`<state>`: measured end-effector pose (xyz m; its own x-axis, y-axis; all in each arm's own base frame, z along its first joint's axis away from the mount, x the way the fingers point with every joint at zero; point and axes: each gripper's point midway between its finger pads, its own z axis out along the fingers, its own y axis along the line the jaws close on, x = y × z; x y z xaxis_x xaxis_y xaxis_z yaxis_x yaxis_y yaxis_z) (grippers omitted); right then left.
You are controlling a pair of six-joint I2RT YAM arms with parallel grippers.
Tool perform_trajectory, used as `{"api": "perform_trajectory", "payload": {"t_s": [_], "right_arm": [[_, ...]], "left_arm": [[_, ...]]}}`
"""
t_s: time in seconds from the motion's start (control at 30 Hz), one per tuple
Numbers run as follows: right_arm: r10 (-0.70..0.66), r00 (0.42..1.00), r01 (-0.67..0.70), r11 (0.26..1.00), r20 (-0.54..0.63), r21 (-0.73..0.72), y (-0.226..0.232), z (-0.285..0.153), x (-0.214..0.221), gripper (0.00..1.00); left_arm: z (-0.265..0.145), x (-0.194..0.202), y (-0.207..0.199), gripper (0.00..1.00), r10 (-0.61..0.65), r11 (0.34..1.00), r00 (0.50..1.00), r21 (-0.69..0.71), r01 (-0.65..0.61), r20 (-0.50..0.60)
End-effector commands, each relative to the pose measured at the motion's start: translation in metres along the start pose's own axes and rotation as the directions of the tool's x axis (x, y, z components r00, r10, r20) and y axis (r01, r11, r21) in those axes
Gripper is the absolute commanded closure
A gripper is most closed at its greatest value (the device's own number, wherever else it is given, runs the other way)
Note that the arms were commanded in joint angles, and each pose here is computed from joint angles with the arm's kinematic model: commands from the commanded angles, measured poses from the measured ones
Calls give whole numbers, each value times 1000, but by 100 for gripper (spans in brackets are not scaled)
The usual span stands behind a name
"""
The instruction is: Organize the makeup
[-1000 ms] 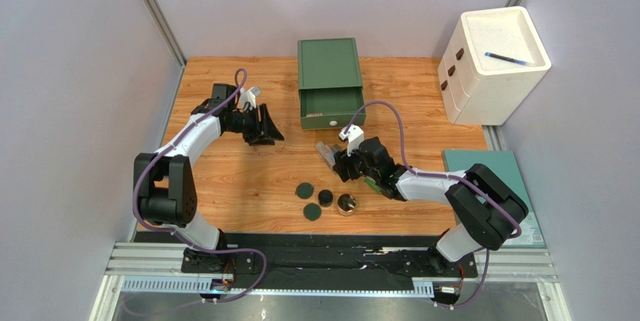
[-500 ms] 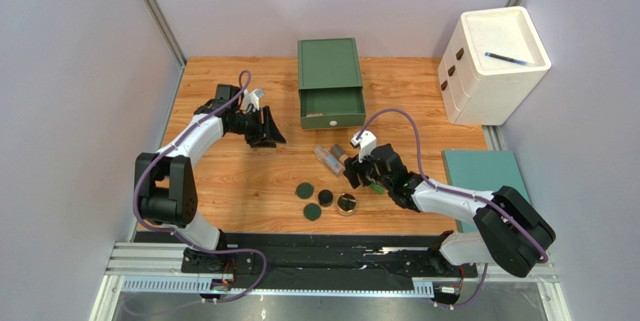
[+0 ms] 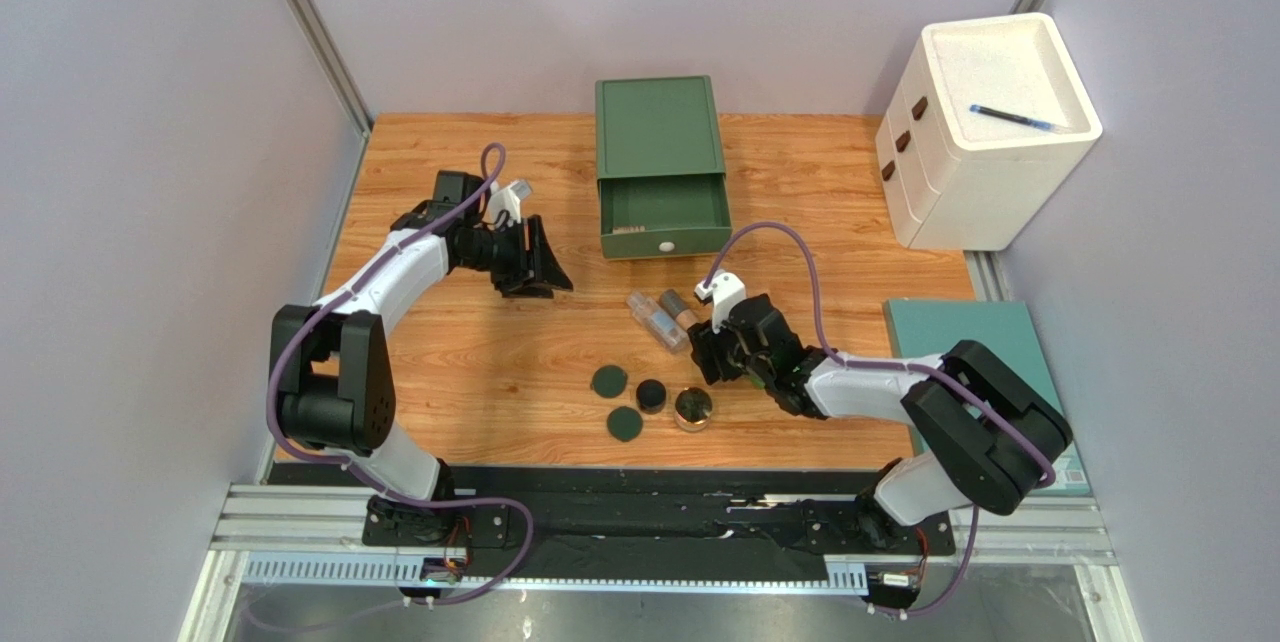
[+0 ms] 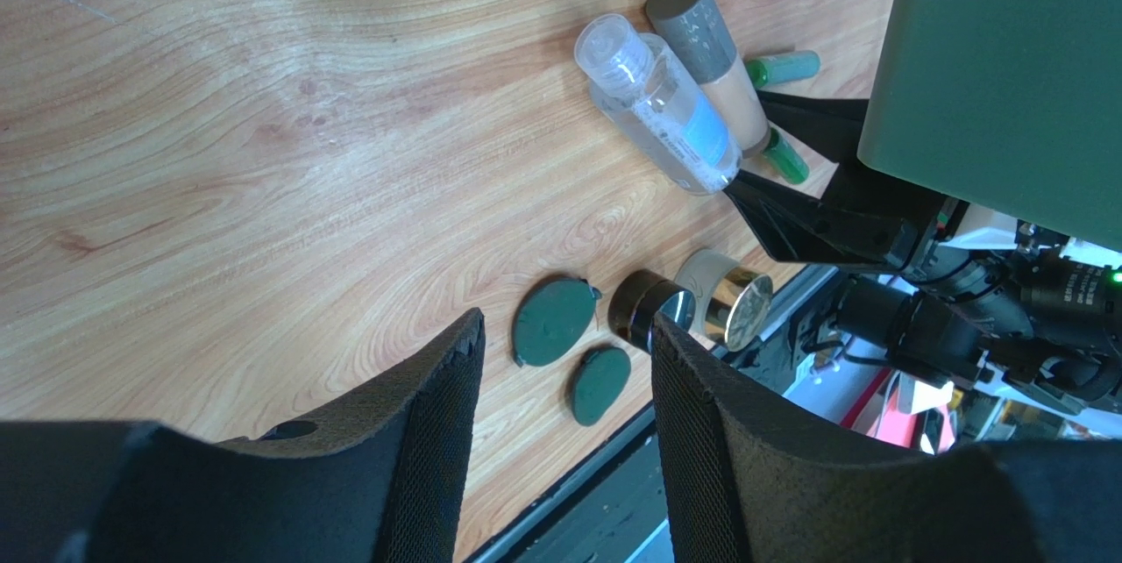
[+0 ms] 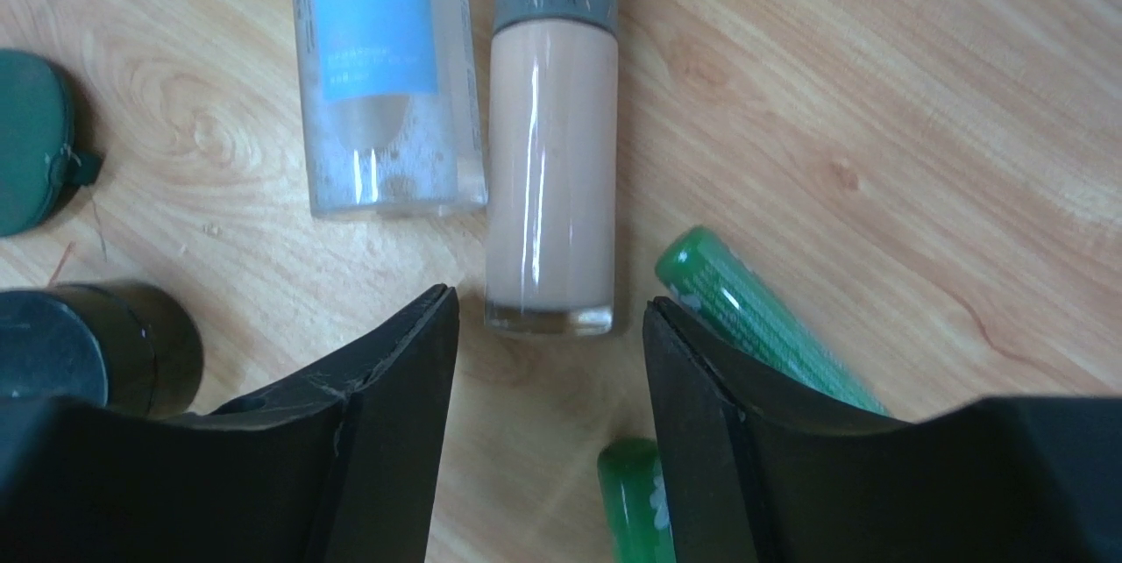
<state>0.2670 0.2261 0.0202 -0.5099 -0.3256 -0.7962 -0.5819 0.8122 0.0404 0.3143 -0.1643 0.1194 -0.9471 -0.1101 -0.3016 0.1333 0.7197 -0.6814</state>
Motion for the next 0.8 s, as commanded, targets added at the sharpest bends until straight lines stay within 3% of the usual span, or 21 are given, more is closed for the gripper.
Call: {"api": "perform_trajectory", "payload": {"t_s": [0.0, 0.27, 0.53, 0.77], "right_arm": [[27, 997, -28, 999, 73, 17, -1, 12, -26, 43], [47, 999, -48, 999, 26, 13, 1, 29, -15, 49], [47, 998, -50, 996, -46, -73, 16, 22, 5, 86], [68, 997, -70, 996, -45, -46, 11, -8, 3, 92]], "left_arm": [[-3, -3, -4, 44, 52, 999, 998, 3, -52, 19], [-1, -1, -1, 44, 52, 999, 999, 3, -52, 8], [-1, -3, -2, 44, 61, 998, 998, 4, -61, 5], [-3, -1, -4, 44, 37, 999, 999, 7, -37, -9]]}}
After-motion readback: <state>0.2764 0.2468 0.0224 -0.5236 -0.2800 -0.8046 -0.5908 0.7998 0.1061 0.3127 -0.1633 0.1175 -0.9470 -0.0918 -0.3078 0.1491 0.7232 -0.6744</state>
